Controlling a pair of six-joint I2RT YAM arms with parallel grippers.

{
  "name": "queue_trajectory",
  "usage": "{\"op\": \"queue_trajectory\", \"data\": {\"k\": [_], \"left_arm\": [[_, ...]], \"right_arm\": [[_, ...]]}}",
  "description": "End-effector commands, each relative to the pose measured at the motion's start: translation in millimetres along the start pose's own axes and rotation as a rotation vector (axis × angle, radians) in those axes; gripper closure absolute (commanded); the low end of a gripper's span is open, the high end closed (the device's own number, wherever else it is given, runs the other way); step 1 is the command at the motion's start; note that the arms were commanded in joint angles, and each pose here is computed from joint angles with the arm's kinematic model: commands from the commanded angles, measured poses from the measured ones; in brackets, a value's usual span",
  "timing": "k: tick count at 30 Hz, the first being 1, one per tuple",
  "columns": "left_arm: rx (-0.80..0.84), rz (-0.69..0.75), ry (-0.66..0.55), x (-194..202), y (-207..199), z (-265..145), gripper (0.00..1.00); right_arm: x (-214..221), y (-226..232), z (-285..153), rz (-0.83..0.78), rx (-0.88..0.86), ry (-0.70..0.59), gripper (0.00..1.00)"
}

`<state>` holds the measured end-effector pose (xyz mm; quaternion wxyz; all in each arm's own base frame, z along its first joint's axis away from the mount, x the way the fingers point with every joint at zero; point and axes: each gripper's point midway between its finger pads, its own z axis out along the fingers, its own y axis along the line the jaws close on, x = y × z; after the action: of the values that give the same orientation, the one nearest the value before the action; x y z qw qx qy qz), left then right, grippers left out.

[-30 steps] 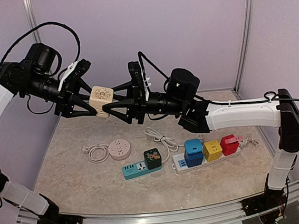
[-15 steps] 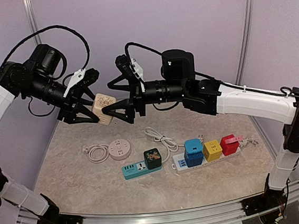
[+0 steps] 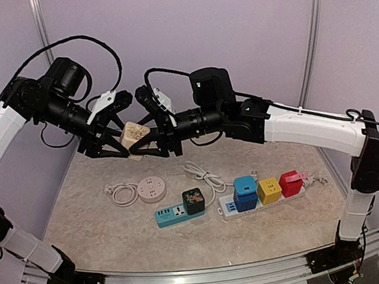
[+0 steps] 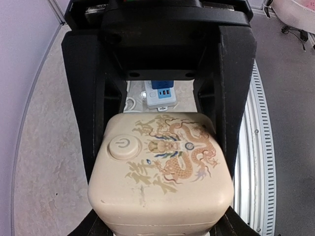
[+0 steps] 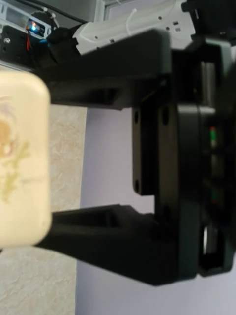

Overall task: Insert the plug
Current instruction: Adjust the plug, then move the socket to the center of the board.

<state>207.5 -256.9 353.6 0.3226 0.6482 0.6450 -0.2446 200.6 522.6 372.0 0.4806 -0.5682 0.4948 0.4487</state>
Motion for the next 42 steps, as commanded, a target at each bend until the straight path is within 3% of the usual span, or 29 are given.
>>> {"op": "queue_trajectory", "data": {"k": [1,2,4,5,7,11,14,19,24,32,42], "left_arm": [[0.020,-0.013,-0.017,-6.4,-3.3,0.7,1.00],[0.015,-0.031,-0.014,-5.3,-1.4,2.3,0.87],[-0.022,-0.079,0.006,2.0,9.3,8.2,0.31],[-0.048,-0.109,0.019,8.4,16.5,10.9,0.16],[-0.103,-0.169,0.045,27.8,35.0,18.8,0.03],[-0.256,-0.309,0.127,83.5,84.0,30.8,0.01],[-0.357,-0.374,0.271,130.0,115.7,51.7,0.01],[-0.303,-0.513,0.404,179.8,139.2,108.2,0.01],[-0.268,-0.630,0.431,200.6,155.4,159.2,0.01],[-0.229,-0.495,0.564,220.1,133.4,225.9,0.01],[-0.232,-0.465,0.662,253.0,125.5,241.4,0.01]], "right_arm": [[1.3,-0.8,3.2,0.017,0.017,0.008,1.00],[3.5,-4.7,1.9,0.019,0.044,0.013,1.00],[6.3,-13.3,-3.6,0.024,0.098,0.015,1.00],[8.2,-19.8,-8.0,0.033,0.136,0.017,1.00],[14.6,-34.7,-19.2,0.063,0.217,0.028,1.00],[38.4,-67.4,-49.4,0.132,0.399,0.081,1.00],[60.0,-81.9,-68.6,0.193,0.497,0.129,1.00],[83.6,-80.6,-88.1,0.200,0.564,0.187,1.00],[94.7,-72.8,-104.4,0.186,0.591,0.215,1.00],[102.8,-61.5,-124.6,0.135,0.605,0.248,1.00],[97.1,-53.3,-125.6,0.112,0.568,0.222,1.00]]}}
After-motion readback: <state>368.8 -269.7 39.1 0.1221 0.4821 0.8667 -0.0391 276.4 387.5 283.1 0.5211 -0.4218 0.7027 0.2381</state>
